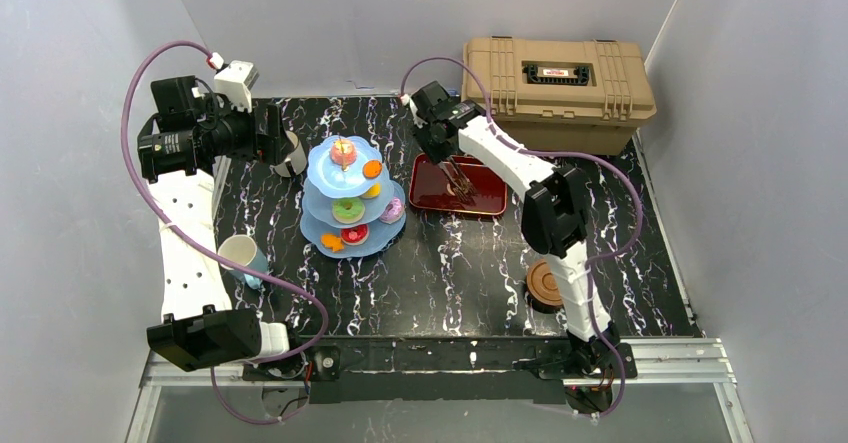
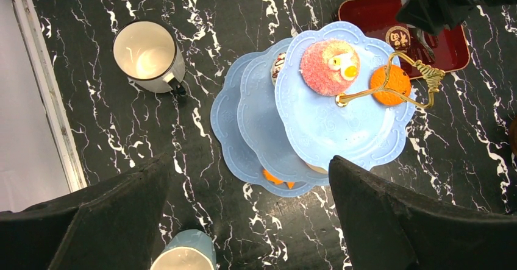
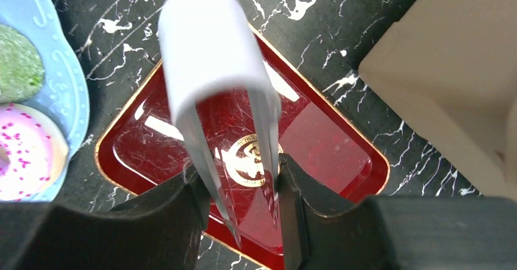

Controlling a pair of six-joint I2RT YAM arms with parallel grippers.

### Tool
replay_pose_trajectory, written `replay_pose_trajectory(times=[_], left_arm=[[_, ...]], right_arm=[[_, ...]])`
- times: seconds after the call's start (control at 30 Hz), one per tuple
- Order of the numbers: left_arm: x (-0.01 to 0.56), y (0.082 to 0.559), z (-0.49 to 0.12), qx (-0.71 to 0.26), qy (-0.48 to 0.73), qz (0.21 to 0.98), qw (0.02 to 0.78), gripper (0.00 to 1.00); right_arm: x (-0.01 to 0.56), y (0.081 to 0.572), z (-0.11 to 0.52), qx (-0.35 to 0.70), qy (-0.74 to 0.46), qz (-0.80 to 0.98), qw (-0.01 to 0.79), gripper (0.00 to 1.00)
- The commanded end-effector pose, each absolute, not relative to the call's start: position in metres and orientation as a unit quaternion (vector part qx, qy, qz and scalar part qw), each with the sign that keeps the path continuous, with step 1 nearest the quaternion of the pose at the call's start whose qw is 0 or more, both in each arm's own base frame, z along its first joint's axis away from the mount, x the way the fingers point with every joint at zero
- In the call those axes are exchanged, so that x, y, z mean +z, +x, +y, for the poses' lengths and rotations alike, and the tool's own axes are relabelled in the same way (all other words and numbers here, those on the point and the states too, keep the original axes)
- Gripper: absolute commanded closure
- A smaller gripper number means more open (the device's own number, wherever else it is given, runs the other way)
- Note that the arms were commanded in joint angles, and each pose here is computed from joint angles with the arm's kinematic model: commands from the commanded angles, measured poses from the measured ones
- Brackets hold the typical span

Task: Serve the afternoon tea
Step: Place the clamp on the tray.

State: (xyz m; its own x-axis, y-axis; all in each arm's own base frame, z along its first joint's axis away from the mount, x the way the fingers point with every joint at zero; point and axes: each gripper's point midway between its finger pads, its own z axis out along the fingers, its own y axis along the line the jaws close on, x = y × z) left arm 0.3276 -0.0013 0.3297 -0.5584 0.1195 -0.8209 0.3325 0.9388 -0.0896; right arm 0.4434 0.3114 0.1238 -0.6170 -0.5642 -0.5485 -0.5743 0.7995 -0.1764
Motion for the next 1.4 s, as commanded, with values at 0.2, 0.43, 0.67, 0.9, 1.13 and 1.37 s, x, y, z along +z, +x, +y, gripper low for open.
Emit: replay_pose_trajectory(times=[0.2,0.43,0.67,0.9,1.13,1.37], left_arm=[[0.343,0.323,0.002,-0.102,0.129,0.868,0.469,0.02],[0.346,0.322,0.005,-0.092,0.130,0.866,0.474,0.02],[0.345,0.322,0.004,-0.095,0.130,0.866,0.472,0.02],[0.346,0.319,0.005,-0.090,0.132,0.865,0.475,0.02],[0.345,0.319,0.003,-0.094,0.133,0.865,0.475,0.02],[0.347,0.319,0.000,-0.103,0.137,0.862,0.477,0.02]], right_arm=[[0.069,0.433,0.334,0.011,-0.435,0.860,0.265,0.84],[0.069,0.435,0.337,-0.031,-0.498,0.823,0.271,0.62],[0.074,0.434,0.333,-0.057,-0.490,0.824,0.280,0.20],[0.111,0.441,0.332,-0.060,-0.453,0.828,0.325,0.02],[0.160,0.427,0.313,-0.055,-0.407,0.832,0.373,0.02],[0.175,0.362,0.300,0.070,-0.336,0.837,0.425,0.15]])
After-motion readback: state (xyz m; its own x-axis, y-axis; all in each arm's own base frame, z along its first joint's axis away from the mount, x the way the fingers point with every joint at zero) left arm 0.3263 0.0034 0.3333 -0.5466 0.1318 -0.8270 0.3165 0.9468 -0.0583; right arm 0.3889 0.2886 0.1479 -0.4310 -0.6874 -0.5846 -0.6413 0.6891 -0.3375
